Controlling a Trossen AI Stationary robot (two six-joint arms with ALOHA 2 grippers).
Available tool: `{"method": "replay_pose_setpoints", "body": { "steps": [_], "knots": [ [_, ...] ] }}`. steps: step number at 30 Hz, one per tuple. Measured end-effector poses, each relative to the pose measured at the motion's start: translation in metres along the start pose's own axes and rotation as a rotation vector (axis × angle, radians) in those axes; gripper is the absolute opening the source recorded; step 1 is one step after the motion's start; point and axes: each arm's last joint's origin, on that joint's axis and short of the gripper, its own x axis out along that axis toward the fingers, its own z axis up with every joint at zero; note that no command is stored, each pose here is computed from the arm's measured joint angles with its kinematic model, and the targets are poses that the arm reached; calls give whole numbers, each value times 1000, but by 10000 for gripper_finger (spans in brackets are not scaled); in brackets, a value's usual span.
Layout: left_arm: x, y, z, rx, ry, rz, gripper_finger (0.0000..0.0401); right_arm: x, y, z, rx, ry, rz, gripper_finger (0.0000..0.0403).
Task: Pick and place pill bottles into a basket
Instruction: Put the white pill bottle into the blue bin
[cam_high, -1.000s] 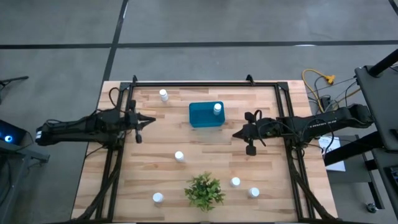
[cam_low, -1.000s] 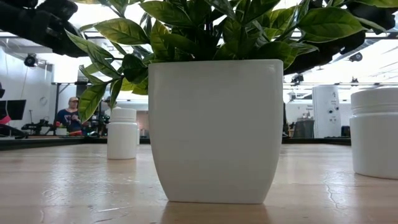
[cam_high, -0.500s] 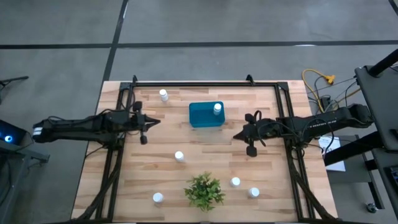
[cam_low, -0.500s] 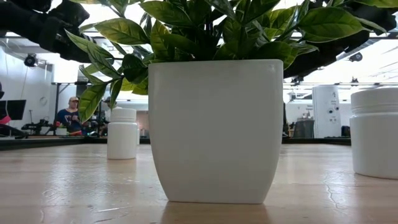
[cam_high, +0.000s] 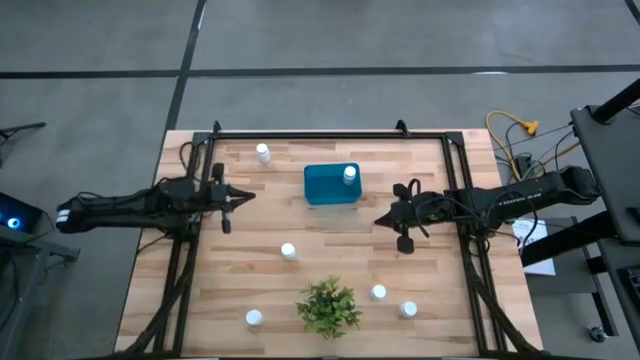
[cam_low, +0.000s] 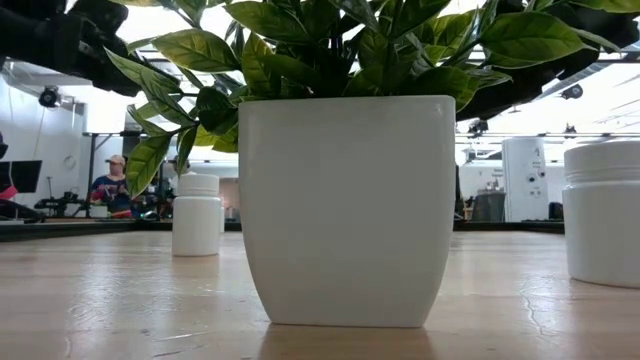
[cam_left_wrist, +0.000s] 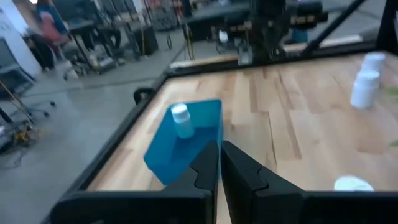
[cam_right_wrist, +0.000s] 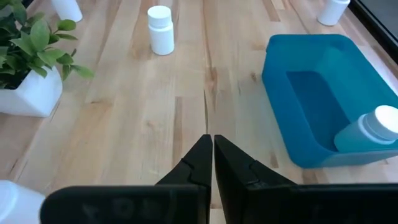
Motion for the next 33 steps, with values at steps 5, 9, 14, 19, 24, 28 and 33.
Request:
{"method": "replay_pose_setpoints", "body": {
  "steps": [5,9,14,19,24,28,33],
  "knots": [
    [-9,0,-6,-9,-56,10,2,1,2,-1,-32,-40,6,8],
    [-13,0,-13,-21,-73,13,2,3,3,-3,-29,-73,7,8],
    [-17,0,-13,-29,-120,10,2,6,2,-7,-20,-129,8,8],
    [-15,-3,-24,-42,-110,-21,2,9,2,-21,-13,-152,11,8],
    [-13,-8,-31,-81,-117,-130,2,11,1,-31,11,-199,19,8],
    [-15,-11,-32,-99,-147,-251,2,11,1,-32,10,-199,23,8],
    [-11,-16,-41,-117,-213,-336,2,11,1,-28,-4,-212,24,8]
  ]
}}
